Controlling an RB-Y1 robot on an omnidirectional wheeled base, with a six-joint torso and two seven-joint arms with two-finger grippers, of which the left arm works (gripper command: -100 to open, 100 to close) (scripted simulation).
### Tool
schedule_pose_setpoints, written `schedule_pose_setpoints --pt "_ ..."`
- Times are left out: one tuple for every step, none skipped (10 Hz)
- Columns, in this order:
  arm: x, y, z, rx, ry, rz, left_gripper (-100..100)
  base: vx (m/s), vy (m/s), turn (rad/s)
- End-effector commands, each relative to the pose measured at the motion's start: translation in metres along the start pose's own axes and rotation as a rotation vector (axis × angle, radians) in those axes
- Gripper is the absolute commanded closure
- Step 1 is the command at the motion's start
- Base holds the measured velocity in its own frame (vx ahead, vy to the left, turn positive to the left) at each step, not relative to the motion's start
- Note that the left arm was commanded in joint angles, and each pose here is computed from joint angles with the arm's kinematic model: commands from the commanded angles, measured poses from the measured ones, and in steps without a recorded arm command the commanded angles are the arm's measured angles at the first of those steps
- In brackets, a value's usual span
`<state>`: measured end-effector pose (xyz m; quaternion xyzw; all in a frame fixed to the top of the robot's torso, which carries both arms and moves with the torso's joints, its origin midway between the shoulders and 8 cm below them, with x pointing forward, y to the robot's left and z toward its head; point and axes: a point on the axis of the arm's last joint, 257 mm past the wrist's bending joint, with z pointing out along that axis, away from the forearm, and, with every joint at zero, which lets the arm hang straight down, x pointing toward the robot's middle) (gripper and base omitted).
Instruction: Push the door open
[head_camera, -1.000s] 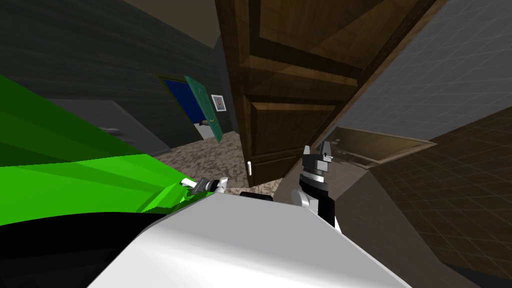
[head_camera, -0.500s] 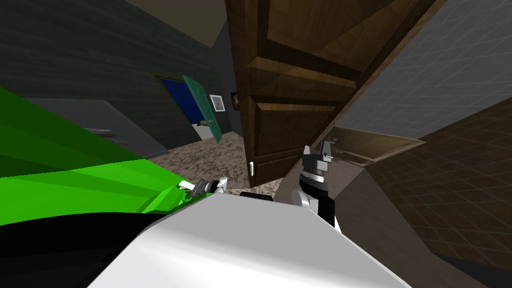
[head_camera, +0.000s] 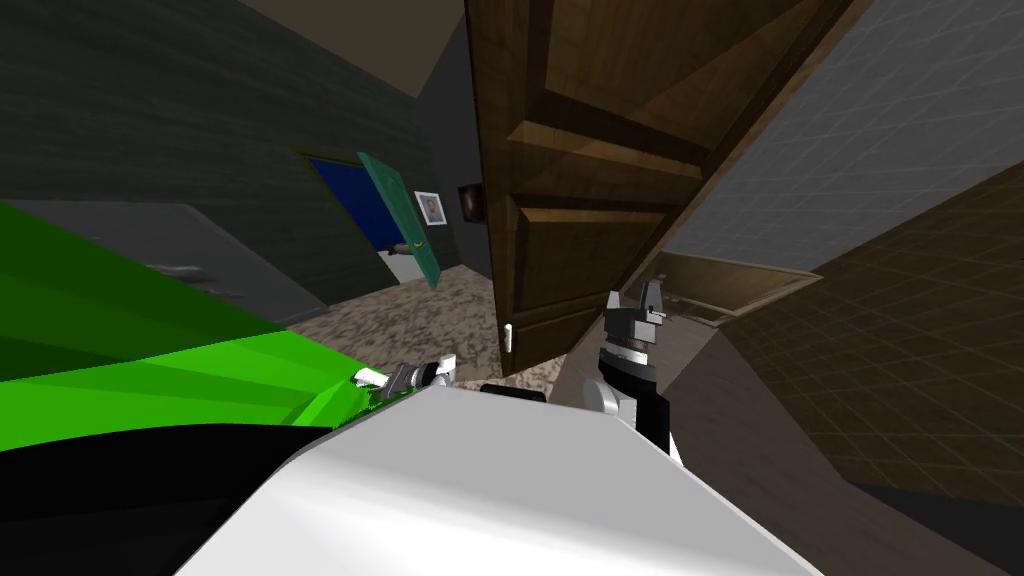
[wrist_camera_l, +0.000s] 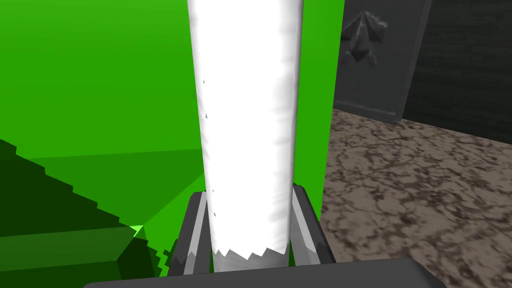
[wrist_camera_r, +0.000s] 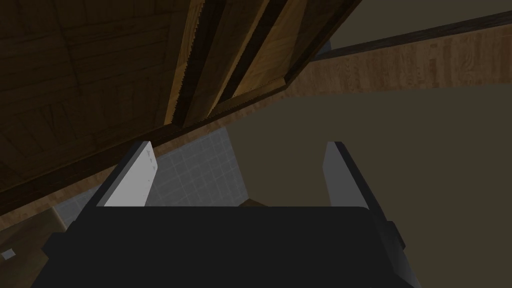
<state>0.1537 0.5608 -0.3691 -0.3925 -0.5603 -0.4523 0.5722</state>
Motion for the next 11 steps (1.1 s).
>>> schedule_pose_setpoints --pt "0.003 -0.011 0.0036 0.045 0.013 0.003 100 0.001 0.123 -0.067" --pt "0.001 -0.020 -0.0010 0.077 0.005 0.009 100 -0.006 0.142 -0.113" --pt "0.000 -0.024 -0.0033 0.093 0.002 0.012 100 -0.016 0.143 -0.096" --pt "-0.003 -0.031 -0.0086 0.121 -0.006 0.019 100 -0.028 0.162 -0.116" --pt "-0.003 -0.031 -0.0086 0.121 -0.006 0.019 100 -0.020 0.114 -0.039" --pt "-0.005 -0.039 -0.0142 0.148 -0.015 0.026 100 -0.014 0.095 -0.058" --pt "-0.007 -0.045 -0.0198 0.171 -0.023 0.033 100 -0.015 0.133 -0.125" --pt "-0.010 -0.055 -0.0284 0.202 -0.035 0.044 100 -0.013 0.164 -0.148" --pt "-0.010 -0.055 -0.0284 0.202 -0.035 0.044 100 -0.015 0.121 -0.059" --pt "-0.014 -0.066 -0.0410 0.238 -0.052 0.061 100 -0.011 0.094 0.005" --pt "-0.014 -0.066 -0.0410 0.238 -0.052 0.061 100 -0.011 0.073 0.047"
